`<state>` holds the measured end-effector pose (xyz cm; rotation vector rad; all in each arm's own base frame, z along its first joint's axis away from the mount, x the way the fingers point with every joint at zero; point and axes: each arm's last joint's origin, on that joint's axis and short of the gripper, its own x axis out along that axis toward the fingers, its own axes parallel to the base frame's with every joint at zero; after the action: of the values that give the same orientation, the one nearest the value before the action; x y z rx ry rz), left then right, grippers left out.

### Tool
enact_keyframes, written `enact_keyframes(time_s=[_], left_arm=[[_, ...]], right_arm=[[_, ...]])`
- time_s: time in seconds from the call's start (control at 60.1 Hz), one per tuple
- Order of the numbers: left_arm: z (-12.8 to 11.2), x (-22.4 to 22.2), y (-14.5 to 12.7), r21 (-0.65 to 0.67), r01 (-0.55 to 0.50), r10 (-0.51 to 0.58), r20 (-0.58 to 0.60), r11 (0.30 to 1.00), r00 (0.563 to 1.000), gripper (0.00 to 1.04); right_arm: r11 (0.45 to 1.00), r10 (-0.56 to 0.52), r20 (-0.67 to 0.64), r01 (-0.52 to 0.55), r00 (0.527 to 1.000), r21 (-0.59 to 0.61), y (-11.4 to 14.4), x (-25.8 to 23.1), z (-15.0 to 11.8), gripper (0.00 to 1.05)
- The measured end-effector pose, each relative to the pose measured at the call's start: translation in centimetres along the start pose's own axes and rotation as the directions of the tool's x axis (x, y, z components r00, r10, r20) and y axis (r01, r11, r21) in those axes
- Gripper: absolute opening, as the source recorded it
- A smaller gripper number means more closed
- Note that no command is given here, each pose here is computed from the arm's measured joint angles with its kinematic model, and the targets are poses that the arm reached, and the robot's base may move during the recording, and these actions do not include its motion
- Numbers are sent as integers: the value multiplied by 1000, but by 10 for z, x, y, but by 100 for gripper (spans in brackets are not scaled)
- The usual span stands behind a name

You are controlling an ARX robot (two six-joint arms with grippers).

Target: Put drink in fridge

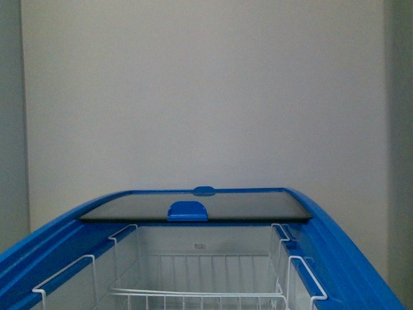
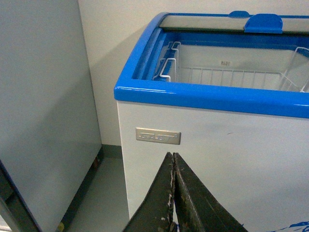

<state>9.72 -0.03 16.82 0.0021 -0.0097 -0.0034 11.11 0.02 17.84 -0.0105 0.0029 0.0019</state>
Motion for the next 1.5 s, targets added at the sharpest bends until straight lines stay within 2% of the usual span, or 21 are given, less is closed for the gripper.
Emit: enact_keyframes(time_s=[0.233, 0.316, 0.416, 0.649, 0.783, 0.949, 1.099, 1.166, 1.199, 1.499], left_arm=[[0, 0, 0, 0, 0, 0, 0, 1000, 1000, 3], [0, 0, 0, 0, -1, 1, 0, 1000, 1000, 3], [0, 0, 0, 0, 0, 0, 0, 1000, 1000, 3], [0, 0, 0, -1, 0, 0, 0, 1000, 1000, 4], [0, 0, 0, 0, 0, 0, 0, 1000, 1000, 28], [0, 0, 0, 0, 0, 0, 0, 1000, 1000, 51], [0, 0, 0, 0, 0, 0, 0, 1000, 1000, 86], [0, 0, 0, 0, 0, 0, 0, 1000, 1000, 98], [0, 0, 0, 0, 0, 0, 0, 1000, 1000, 98], [0, 0, 0, 0, 0, 0, 0, 1000, 1000, 97]], right_arm=[[1000, 0, 11, 0, 1000, 0, 0, -4, -6, 3], [1000, 0, -21, 0, 1000, 0, 0, -10, -12, 3], [1000, 0, 18, 0, 1000, 0, 0, -14, -9, 3], [1000, 0, 16, 0, 1000, 0, 0, -14, -10, 3], [1000, 0, 16, 0, 1000, 0, 0, -14, -10, 23], [1000, 0, 16, 0, 1000, 0, 0, -14, -10, 47], [1000, 0, 16, 0, 1000, 0, 0, -14, -10, 80], [1000, 0, 16, 0, 1000, 0, 0, -14, -10, 93], [1000, 0, 16, 0, 1000, 1, 0, -14, -10, 98], [1000, 0, 16, 0, 1000, 1, 0, -14, -10, 97]])
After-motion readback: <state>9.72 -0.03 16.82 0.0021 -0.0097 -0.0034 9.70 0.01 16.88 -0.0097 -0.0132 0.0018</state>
